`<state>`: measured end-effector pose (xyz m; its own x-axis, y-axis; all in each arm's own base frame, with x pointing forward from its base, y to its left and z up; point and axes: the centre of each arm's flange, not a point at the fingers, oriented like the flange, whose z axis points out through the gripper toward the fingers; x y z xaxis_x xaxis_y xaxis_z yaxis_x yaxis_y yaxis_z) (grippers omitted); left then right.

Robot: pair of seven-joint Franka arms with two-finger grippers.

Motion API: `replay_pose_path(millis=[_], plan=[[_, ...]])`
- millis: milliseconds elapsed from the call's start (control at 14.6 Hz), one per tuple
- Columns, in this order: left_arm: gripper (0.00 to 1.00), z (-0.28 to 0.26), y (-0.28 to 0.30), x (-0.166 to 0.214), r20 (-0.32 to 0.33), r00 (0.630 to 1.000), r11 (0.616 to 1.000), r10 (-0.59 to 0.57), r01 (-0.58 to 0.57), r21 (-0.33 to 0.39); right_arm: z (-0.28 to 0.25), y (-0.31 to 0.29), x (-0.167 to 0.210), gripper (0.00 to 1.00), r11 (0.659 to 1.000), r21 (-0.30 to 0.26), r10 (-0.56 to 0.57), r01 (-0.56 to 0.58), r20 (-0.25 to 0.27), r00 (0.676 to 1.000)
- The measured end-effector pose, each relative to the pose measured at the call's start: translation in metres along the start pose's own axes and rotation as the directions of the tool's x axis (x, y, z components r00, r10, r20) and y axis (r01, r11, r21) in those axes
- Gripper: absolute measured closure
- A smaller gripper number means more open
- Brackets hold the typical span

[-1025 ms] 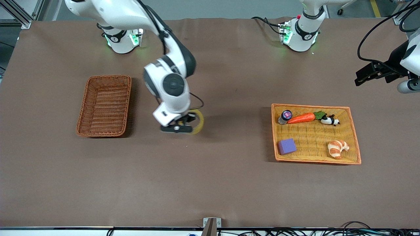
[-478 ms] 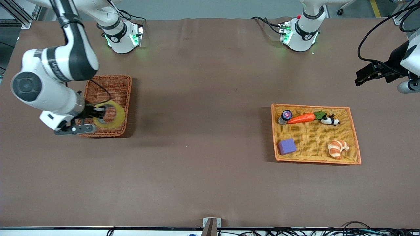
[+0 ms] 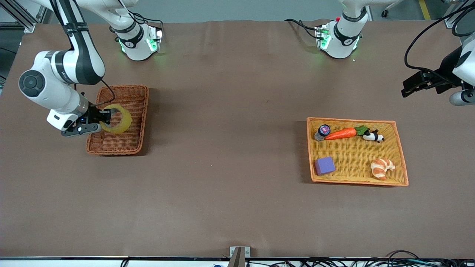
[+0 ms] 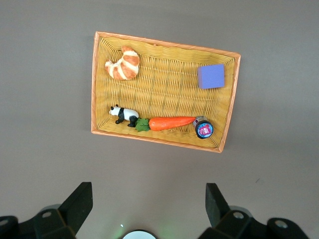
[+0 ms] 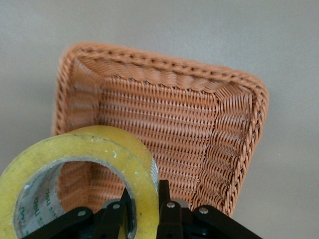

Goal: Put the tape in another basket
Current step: 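Lower the tape into the basket and open the right gripper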

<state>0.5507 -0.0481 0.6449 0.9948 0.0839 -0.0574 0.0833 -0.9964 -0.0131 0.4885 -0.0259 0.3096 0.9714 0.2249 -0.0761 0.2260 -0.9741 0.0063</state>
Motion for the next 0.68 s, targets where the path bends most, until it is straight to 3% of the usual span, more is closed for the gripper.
replay_pose_path(millis=[273,683], plan=[[0.0,0.0,0.0,0.0,0.0,1.0,1.0,0.0,0.0,0.0,0.042,0.021,-0.035,0.79,1.0,-0.012,-0.021,0.021,-0.054,0.998],[0.0,0.0,0.0,0.0,0.0,1.0,1.0,0.0,0.0,0.0,0.078,0.027,-0.052,0.79,0.999,-0.037,-0.025,0.021,-0.118,0.993]])
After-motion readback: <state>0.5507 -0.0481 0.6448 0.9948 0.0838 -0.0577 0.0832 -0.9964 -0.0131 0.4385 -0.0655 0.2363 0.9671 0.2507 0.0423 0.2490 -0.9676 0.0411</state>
